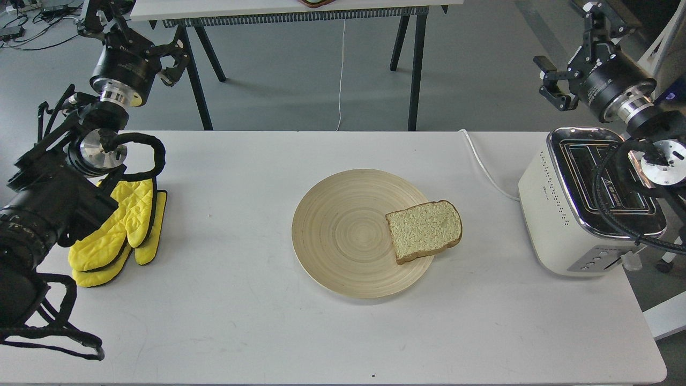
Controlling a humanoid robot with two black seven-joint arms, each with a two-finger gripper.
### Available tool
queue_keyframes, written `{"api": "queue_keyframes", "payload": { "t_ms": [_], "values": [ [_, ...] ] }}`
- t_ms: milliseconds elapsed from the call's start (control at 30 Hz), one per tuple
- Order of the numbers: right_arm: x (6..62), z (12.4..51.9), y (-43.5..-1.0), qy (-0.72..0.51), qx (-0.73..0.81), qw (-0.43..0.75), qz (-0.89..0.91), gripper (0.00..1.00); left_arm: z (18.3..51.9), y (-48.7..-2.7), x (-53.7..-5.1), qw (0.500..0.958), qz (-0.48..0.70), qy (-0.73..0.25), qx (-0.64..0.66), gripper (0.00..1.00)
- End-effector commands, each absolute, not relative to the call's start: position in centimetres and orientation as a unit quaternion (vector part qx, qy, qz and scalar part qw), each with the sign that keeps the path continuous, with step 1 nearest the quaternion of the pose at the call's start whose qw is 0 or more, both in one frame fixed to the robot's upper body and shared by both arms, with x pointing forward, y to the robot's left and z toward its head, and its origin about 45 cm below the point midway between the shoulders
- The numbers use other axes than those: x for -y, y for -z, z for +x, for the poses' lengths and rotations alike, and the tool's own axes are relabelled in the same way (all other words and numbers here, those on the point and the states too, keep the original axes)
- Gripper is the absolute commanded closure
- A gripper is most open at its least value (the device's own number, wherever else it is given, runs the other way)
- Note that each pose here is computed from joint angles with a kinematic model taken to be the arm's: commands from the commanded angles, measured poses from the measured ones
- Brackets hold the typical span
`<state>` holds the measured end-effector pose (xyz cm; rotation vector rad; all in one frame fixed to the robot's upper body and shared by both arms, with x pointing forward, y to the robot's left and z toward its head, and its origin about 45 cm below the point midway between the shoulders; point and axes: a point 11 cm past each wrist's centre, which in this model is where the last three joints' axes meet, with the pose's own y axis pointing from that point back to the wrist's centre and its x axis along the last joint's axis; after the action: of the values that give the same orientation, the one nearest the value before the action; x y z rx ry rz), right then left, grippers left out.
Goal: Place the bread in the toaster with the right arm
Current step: 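Raise the right gripper up from beside the toaster, then swing the right gripper down toward the bread slice on the plate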
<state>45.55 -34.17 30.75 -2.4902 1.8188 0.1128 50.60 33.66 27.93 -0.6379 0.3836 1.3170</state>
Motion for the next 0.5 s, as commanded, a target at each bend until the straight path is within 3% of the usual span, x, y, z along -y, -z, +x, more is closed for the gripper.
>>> {"api": "queue_keyframes", "payload": {
  "t_ms": [0, 467],
  "values": [
    [32.1, 44.7, -30.3, -0.011, -0.575, 0.004, -0.818, 0.01, 50.6, -27.9, -33.6, 0.727, -0.289, -0.597, -0.174, 0.0],
    [28.6, 40.2, -26.4, 0.134, -0.533, -0.119, -0.827, 0.01, 50.6, -27.9, -33.6, 0.727, -0.29, -0.597, -0.175, 0.0]
  ]
}}
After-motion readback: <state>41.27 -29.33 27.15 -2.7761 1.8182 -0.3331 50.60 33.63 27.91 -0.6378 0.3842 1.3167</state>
